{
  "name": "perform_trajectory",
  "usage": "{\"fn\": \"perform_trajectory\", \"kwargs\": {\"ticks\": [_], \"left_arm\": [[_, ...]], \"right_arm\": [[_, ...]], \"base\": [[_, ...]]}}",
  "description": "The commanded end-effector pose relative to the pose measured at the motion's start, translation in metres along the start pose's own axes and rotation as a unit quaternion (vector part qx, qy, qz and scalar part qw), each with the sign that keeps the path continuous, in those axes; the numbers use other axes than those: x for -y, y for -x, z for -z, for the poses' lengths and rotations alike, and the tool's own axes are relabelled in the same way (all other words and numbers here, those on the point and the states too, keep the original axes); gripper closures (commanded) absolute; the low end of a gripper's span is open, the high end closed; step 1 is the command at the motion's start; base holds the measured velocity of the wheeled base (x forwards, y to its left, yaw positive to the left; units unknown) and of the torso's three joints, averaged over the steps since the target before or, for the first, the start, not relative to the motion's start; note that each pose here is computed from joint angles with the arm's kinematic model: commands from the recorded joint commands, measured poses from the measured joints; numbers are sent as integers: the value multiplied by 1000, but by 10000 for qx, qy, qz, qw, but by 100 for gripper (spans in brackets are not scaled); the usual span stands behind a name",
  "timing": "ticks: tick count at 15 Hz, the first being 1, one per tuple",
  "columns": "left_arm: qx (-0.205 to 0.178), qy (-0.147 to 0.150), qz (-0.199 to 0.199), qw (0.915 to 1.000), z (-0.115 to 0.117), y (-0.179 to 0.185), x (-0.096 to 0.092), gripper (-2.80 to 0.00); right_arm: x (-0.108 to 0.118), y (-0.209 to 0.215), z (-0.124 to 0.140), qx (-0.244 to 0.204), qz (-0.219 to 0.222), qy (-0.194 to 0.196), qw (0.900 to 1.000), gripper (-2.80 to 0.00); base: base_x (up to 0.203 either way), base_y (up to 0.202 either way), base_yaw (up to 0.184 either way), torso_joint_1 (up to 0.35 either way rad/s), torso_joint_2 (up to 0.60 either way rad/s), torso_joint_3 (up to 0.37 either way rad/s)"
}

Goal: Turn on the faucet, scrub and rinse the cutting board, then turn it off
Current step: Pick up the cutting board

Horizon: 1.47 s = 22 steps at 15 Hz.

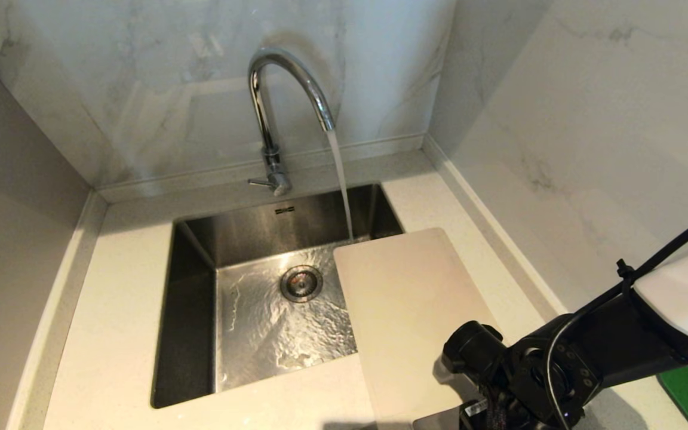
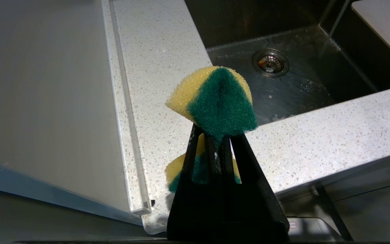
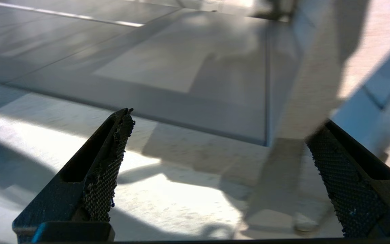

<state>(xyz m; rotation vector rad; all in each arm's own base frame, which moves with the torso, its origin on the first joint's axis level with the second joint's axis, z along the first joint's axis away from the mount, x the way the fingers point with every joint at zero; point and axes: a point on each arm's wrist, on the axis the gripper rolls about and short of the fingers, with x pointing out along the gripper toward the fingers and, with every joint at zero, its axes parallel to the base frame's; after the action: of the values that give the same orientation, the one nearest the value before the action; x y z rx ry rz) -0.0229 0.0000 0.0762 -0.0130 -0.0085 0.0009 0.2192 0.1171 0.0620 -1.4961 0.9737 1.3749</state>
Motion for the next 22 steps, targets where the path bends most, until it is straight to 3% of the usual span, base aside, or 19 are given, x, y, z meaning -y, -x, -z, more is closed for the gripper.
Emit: {"fn": "perform_trajectory", "kwargs": {"ticks": [1, 10, 14, 22], "left_arm": [[-12, 4, -3, 10000, 0, 0, 0, 0], [-12, -4, -3, 10000, 0, 0, 0, 0], [-13, 4, -3, 10000, 0, 0, 0, 0], [-20, -4, -3, 10000, 1, 0, 0, 0]], "right_arm": [[0, -3, 0, -13, 191, 33, 9998, -280], [-5, -2, 1, -34, 537, 0, 9985, -280], [-8, -16, 1, -3, 898, -7, 9960, -280], [-10, -27, -1, -233, 763, 37, 9968, -280]], "base": [[0, 0, 0, 0, 0, 0], [0, 0, 0, 0, 0, 0], [0, 0, 0, 0, 0, 0], [0, 0, 0, 0, 0, 0]]}}
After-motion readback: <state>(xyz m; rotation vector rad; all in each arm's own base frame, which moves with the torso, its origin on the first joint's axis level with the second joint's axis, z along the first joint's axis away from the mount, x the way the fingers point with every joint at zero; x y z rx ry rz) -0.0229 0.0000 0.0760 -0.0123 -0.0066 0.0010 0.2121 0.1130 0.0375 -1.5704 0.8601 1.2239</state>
